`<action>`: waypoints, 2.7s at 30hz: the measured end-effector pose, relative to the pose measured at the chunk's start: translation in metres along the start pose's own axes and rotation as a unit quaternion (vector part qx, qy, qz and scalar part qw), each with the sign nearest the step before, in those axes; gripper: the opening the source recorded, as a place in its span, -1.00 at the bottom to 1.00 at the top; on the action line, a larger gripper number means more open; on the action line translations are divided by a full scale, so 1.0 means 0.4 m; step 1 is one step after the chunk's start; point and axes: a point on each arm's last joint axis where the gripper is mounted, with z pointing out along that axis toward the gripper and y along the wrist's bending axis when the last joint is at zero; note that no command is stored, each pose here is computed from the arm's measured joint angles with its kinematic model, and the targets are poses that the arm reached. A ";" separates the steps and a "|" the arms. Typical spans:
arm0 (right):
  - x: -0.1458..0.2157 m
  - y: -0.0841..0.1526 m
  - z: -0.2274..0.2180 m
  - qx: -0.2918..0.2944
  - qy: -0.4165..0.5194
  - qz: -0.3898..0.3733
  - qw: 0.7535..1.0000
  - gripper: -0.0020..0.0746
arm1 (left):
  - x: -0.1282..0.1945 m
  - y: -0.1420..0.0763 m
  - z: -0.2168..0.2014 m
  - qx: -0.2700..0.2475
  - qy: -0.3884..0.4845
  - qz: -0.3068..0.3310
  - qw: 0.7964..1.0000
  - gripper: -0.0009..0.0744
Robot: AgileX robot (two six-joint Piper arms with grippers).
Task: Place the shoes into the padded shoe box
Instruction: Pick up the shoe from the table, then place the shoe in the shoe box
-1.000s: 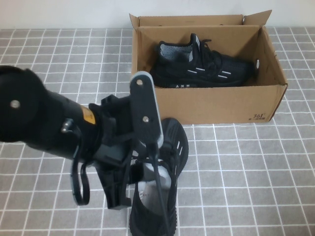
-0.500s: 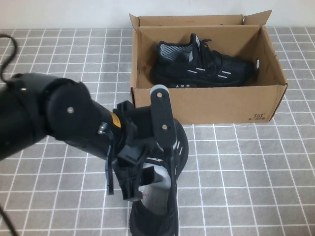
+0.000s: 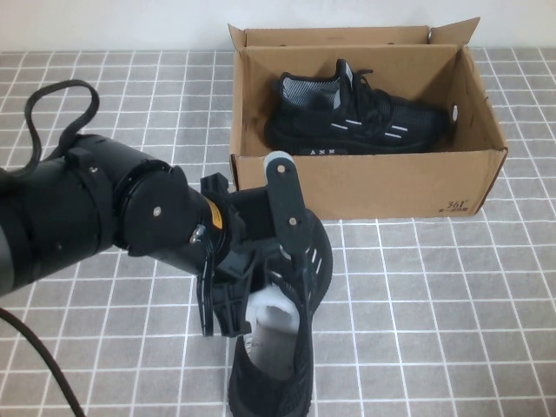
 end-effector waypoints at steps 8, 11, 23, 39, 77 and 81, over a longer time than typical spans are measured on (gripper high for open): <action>0.000 0.000 0.000 0.000 -0.001 0.000 1.000 -0.97 | 0.002 -0.009 0.000 0.017 0.006 -0.017 1.000 -0.95; 0.000 0.000 0.000 0.000 -0.001 0.000 1.000 -0.97 | 0.002 -0.016 0.000 0.033 0.008 -0.028 0.999 -0.96; 0.000 0.000 -0.001 0.000 -0.002 0.000 1.000 -0.97 | -0.065 0.014 -0.080 0.080 0.007 -0.185 0.979 -0.97; 0.000 0.000 -0.001 0.000 -0.002 0.000 1.000 -0.97 | -0.215 0.132 -0.305 0.041 -0.138 -0.471 0.871 -0.97; -0.001 -0.001 -0.001 0.001 -0.003 -0.003 1.000 -0.97 | -0.337 0.327 0.014 -0.064 -0.246 -0.542 0.801 -0.97; -0.001 -0.001 -0.001 0.001 -0.003 -0.004 1.000 -0.97 | -0.338 0.331 0.039 -0.062 -0.252 -0.555 0.791 -0.97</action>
